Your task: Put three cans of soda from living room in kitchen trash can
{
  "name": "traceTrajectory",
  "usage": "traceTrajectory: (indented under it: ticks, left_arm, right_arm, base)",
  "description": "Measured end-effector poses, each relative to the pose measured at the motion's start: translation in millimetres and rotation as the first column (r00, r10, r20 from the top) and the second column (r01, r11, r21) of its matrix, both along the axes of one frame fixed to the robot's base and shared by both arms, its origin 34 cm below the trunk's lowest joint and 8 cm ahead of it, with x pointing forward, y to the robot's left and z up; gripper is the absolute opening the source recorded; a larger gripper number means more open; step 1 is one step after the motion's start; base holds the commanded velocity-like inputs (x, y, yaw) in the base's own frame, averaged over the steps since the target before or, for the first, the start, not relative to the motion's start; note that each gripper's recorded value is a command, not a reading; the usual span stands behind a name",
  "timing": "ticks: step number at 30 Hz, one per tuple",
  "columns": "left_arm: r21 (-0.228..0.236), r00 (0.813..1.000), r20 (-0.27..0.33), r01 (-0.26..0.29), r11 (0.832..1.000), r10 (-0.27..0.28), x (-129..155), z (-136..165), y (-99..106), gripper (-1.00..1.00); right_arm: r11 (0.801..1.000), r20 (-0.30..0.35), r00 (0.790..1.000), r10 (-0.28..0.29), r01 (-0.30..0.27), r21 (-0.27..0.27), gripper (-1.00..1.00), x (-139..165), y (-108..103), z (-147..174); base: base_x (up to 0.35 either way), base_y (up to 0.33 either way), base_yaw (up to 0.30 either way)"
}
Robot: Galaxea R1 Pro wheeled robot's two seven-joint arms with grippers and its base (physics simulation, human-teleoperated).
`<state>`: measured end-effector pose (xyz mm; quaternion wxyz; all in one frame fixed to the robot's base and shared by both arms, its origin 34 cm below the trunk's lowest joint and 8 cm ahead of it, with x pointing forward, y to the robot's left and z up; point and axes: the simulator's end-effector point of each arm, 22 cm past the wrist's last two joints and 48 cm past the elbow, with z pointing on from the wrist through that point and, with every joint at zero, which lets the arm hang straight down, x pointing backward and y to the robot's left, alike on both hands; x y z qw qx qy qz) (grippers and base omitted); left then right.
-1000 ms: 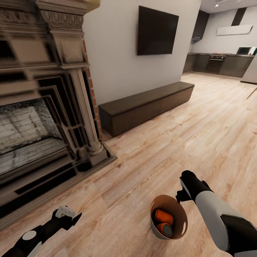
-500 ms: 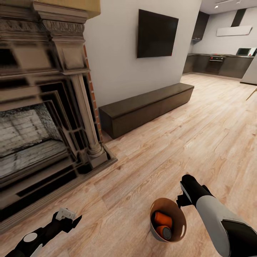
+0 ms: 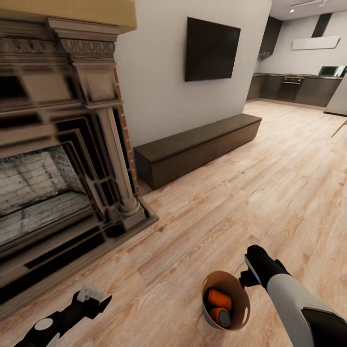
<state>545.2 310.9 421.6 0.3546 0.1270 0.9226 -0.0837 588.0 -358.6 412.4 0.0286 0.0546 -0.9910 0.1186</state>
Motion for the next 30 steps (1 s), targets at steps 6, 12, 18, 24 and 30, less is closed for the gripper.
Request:
traceTrajectory:
  ticks: [6, 12, 18, 24, 30]
  left_arm:
    - [0.001, 1.0, -0.018, -0.007, 1.0, 0.007, -2.8, 5.7, 0.5, 1.0]
    - [0.002, 1.0, -0.023, -0.009, 1.0, 0.009, -2.0, 16.5, 0.9, 1.0]
    - [0.016, 0.998, -0.051, -0.024, 1.0, 0.025, -7.5, 18.6, 10.0, 1.0]
    - [0.022, 0.995, -0.092, -0.042, 0.999, 0.044, -18.9, 15.0, 13.3, 1.0]
    - [0.031, 0.991, -0.119, -0.054, 0.998, 0.057, -27.5, 17.0, 18.1, 1.0]
  right_arm:
    - [0.999, 0.032, 0.999, 0.033, -0.033, 0.005, 1.0, -16.8, -3.9, -9.9]
    - [0.997, 0.068, 0.995, 0.07, -0.071, 0.014, 1.0, -31.0, -3.1, -16.1]
    - [0.993, 0.115, 0.987, 0.114, -0.118, 0.025, 1.0, -44.8, -0.1, -21.4]
    - [0.988, 0.155, 0.977, 0.147, -0.154, 0.032, 1.0, -55.5, 0.6, -21.1]
    - [0.983, 0.187, 0.967, 0.175, -0.183, 0.027, 1.0, -64.1, -5.6, -16.4]
  base:
    - [0.0, 0.0, 0.0]
    - [0.0, 0.0, 0.0]
    - [0.0, 0.0, 0.0]
    - [0.0, 0.0, 0.0]
    - [0.0, 0.0, 0.0]
